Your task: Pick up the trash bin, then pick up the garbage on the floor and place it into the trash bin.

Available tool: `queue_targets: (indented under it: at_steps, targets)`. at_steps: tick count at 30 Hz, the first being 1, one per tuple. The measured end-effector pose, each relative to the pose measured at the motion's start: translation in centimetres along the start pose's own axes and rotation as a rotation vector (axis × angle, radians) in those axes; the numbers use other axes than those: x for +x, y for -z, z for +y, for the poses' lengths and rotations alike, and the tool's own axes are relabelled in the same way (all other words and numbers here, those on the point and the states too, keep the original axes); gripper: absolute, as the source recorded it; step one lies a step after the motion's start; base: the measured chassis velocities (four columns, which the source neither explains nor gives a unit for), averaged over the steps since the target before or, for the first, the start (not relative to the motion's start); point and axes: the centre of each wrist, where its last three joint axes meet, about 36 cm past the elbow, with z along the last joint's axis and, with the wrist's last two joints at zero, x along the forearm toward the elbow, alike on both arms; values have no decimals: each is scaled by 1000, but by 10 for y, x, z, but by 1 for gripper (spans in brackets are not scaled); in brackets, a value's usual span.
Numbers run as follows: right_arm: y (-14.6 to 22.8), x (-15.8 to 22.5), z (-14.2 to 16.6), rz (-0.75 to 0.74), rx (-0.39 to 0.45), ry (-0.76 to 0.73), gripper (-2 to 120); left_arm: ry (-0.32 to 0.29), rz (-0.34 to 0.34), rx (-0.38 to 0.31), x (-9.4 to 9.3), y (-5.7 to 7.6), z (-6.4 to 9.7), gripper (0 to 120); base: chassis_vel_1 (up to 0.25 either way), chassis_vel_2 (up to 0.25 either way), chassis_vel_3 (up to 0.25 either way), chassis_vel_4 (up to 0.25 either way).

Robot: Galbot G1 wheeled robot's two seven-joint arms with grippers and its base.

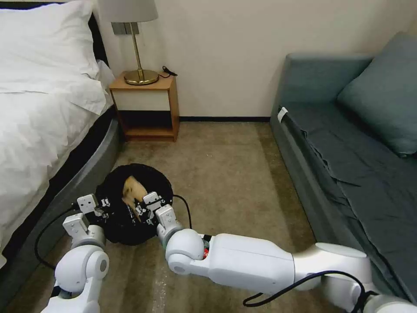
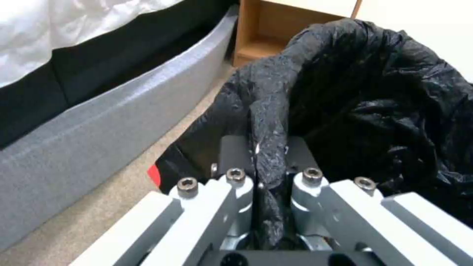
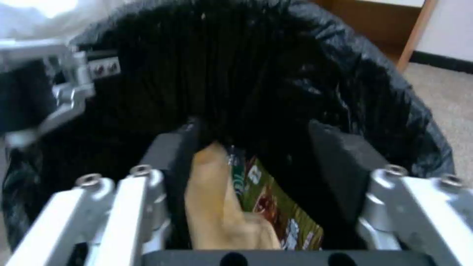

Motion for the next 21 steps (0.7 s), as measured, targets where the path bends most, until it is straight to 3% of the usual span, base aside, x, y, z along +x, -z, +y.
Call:
queue_targets:
  at_steps: [9, 17, 21]
  targets:
    - [44, -9, -22, -109, -74, -66, 98, 8, -3, -4, 0, 0, 4, 4, 0, 0, 0, 0]
    - [89, 5, -70, -229, -146, -206, 100, 29, -19, -4, -5, 5, 12, 4, 0, 0, 0, 0]
    - [85, 20, -95, -183, -171, -321, 100, 46, -31, -6, -8, 8, 18, 4, 0, 0, 0, 0]
